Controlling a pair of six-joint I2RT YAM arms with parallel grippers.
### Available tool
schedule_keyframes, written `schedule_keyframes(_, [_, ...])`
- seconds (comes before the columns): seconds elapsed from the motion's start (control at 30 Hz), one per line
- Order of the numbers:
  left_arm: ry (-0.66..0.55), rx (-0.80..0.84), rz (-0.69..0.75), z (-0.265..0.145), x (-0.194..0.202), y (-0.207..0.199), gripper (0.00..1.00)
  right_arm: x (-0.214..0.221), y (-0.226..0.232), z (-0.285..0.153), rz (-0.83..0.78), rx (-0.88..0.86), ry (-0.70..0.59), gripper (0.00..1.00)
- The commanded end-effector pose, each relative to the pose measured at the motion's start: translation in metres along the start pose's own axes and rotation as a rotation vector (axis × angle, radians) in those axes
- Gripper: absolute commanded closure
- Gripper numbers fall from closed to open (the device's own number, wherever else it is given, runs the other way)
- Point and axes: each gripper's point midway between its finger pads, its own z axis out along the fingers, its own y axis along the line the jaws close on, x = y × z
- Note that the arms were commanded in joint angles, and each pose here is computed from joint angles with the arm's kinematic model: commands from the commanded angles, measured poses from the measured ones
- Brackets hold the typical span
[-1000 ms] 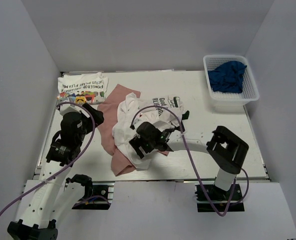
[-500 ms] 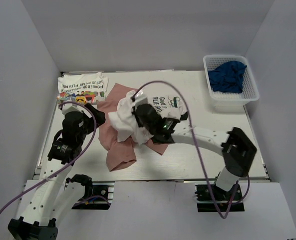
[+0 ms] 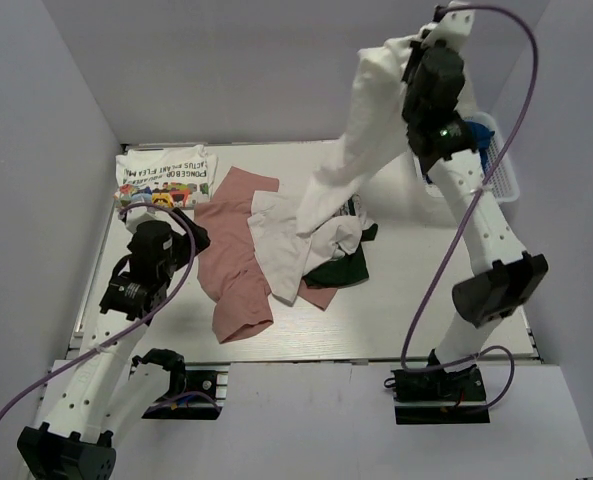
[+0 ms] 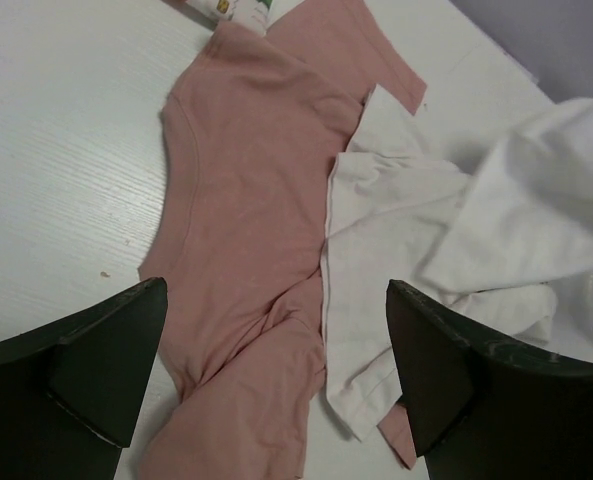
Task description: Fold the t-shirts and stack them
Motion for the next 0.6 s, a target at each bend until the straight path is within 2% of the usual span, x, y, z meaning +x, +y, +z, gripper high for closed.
schedule_keyframes(0.0, [-0.023, -0.054, -0.001, 0.0, -0.009, 0.006, 0.0, -0.029, -0.047, 0.04, -0.023, 0.081, -0.034, 1.0])
schedule_keyframes(0.03, [-0.011, -0.065, 0.004, 0.001, -0.007, 0.007, 0.0, -0.022, -0.049, 0.055, -0.023, 0.083, -0.027, 1.0])
schedule_keyframes(0.07, [-0.003, -0.071, 0.007, 0.003, -0.006, 0.008, 0.0, -0.06, -0.081, 0.063, 0.003, 0.133, -0.102, 1.0])
schedule_keyframes(0.13, [-0.004, -0.085, 0.011, 0.005, -0.005, 0.01, 0.0, -0.079, -0.092, 0.07, 0.019, 0.13, -0.158, 1.0])
schedule_keyframes(0.17, [0.003, -0.091, 0.013, 0.007, -0.004, 0.011, 0.0, -0.098, -0.113, 0.072, 0.04, 0.163, -0.243, 1.0])
schedule_keyframes(0.23, [0.002, -0.105, 0.017, 0.006, -0.003, 0.014, 0.0, -0.114, -0.119, 0.072, 0.057, 0.14, -0.333, 1.0])
schedule_keyframes(0.37, [0.017, -0.118, 0.023, 0.011, 0.0, 0.015, 0.0, -0.159, -0.158, 0.064, 0.063, 0.216, -0.487, 1.0])
schedule_keyframes(0.4, [0.025, -0.125, 0.027, 0.013, 0.002, 0.016, 0.0, -0.179, -0.167, 0.056, 0.071, 0.236, -0.565, 1.0])
schedule_keyframes(0.57, [0.031, -0.131, 0.03, 0.014, 0.004, 0.017, 0.0, -0.188, -0.199, 0.059, 0.02, 0.302, -0.653, 1.0])
